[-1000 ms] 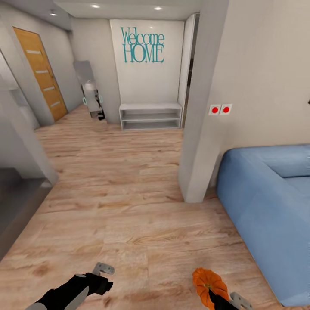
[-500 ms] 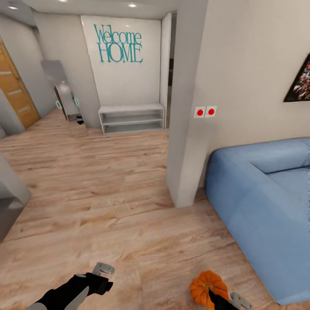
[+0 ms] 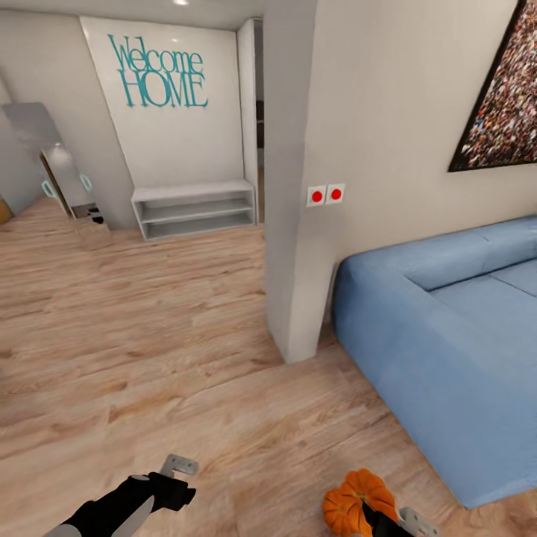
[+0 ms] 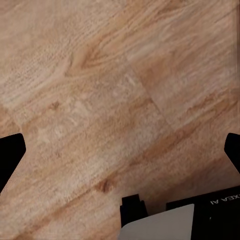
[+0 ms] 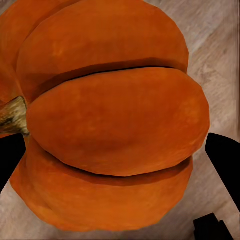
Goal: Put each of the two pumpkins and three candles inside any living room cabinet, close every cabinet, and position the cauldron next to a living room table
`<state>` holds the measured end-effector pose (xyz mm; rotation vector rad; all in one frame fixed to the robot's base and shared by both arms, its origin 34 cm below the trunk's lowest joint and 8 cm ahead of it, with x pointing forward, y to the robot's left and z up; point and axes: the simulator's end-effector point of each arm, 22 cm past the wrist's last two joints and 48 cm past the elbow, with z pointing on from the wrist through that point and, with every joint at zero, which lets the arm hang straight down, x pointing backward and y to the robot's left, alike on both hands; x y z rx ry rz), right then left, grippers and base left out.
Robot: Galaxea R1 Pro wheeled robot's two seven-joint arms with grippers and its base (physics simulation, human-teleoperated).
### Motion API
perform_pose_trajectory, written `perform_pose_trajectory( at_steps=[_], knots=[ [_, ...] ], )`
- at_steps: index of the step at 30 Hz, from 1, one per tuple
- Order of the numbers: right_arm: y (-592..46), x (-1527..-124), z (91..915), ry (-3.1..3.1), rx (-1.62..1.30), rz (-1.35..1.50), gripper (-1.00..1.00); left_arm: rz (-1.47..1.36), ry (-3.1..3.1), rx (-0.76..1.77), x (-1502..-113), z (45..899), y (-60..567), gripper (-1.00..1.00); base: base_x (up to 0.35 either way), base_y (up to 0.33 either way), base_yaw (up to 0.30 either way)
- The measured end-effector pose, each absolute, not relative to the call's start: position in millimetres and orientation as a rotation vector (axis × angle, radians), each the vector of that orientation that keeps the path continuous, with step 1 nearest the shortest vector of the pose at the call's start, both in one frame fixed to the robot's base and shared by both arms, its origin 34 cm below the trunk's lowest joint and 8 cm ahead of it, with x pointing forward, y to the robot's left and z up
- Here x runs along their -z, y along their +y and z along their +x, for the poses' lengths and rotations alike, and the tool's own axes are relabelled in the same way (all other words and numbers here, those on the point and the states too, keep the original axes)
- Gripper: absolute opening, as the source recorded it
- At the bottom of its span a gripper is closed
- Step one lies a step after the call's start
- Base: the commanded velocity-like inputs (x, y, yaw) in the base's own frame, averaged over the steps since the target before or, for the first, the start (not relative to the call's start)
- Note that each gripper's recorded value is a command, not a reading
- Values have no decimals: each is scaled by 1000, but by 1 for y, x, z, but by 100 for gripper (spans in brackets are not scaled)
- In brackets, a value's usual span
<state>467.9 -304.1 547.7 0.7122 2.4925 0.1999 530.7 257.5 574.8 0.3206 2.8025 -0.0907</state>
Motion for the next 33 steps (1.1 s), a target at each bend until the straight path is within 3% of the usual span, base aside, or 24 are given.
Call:
perform_pose_trajectory(
  at_steps=[33],
  knots=[
    [-305,-534,452,2531,-186,736,-100,322,2842,99,-559,517,257,100,21,29,-200]
  ],
)
